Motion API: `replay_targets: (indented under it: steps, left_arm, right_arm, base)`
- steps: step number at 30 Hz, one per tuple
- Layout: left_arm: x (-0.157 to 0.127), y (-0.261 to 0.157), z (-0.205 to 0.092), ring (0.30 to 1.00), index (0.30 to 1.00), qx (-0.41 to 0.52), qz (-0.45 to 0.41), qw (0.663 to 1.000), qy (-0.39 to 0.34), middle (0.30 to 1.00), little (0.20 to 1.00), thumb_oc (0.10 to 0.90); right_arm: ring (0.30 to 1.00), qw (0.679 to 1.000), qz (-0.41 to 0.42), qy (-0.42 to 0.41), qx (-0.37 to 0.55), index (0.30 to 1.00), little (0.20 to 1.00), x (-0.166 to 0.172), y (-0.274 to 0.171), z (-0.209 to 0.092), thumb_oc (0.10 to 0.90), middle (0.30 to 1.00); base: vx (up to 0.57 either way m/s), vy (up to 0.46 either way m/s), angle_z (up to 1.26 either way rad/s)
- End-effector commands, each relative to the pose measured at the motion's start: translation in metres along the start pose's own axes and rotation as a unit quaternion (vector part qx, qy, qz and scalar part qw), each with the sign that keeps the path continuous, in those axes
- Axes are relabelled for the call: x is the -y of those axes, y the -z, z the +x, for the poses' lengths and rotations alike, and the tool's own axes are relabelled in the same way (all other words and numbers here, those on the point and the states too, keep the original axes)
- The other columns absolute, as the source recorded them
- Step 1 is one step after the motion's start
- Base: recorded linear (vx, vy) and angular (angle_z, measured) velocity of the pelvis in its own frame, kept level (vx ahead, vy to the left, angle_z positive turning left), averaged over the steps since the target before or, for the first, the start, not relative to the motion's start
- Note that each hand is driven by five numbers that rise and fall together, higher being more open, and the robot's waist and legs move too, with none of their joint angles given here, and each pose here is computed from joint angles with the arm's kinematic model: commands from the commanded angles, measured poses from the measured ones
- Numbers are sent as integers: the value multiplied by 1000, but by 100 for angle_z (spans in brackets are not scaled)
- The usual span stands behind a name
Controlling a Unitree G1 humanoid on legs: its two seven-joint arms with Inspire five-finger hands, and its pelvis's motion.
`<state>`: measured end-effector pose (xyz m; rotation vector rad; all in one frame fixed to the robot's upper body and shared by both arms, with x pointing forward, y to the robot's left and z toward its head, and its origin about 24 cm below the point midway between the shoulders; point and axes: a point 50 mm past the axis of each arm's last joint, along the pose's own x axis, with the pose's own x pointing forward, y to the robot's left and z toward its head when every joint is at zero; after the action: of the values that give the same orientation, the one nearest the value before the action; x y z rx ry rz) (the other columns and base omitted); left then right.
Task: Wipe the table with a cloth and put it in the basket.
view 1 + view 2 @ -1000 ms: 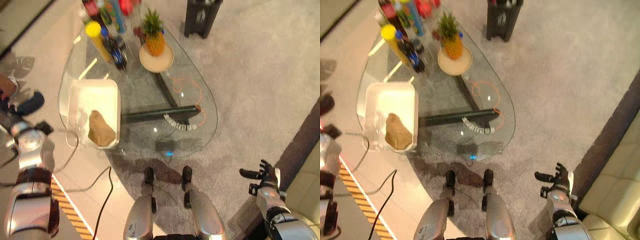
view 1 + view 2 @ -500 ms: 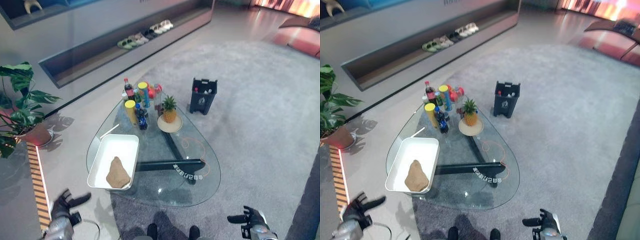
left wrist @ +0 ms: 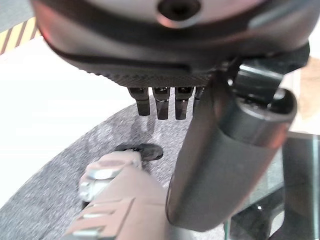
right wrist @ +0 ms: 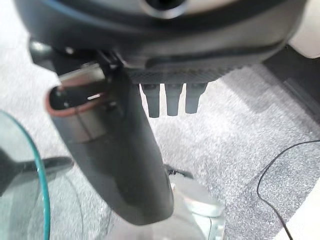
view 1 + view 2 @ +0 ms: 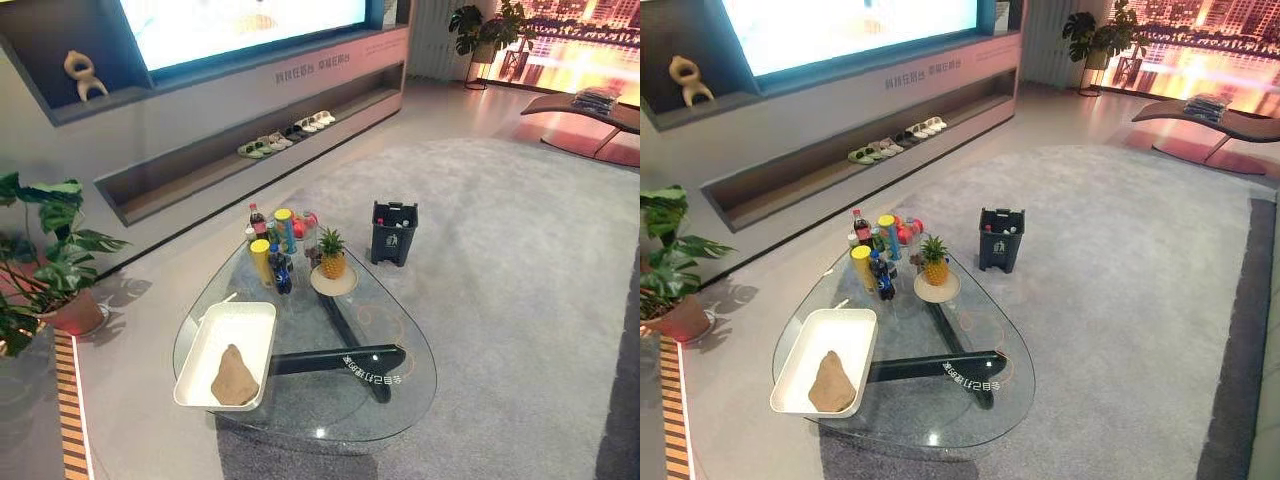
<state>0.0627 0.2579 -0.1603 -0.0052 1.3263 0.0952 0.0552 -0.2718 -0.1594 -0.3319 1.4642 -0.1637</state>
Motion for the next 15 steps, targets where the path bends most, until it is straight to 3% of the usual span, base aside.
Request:
replay_targets:
  steps: [1, 15]
  left_arm:
    - [-4, -36, 1, 900, 900, 42, 9, 999, -19, 900, 900, 800]
    - [6, -34, 4, 900, 900, 40, 21, 999, -19, 900, 900, 800]
  right_arm:
    - [900, 999, -25, 17, 20, 900, 900, 10, -28, -1, 800, 900]
    - [900, 999, -49, 7, 19, 900, 900, 3, -29, -1, 800, 900]
  base:
    - [0, 0, 0]
    - [-7, 0, -2]
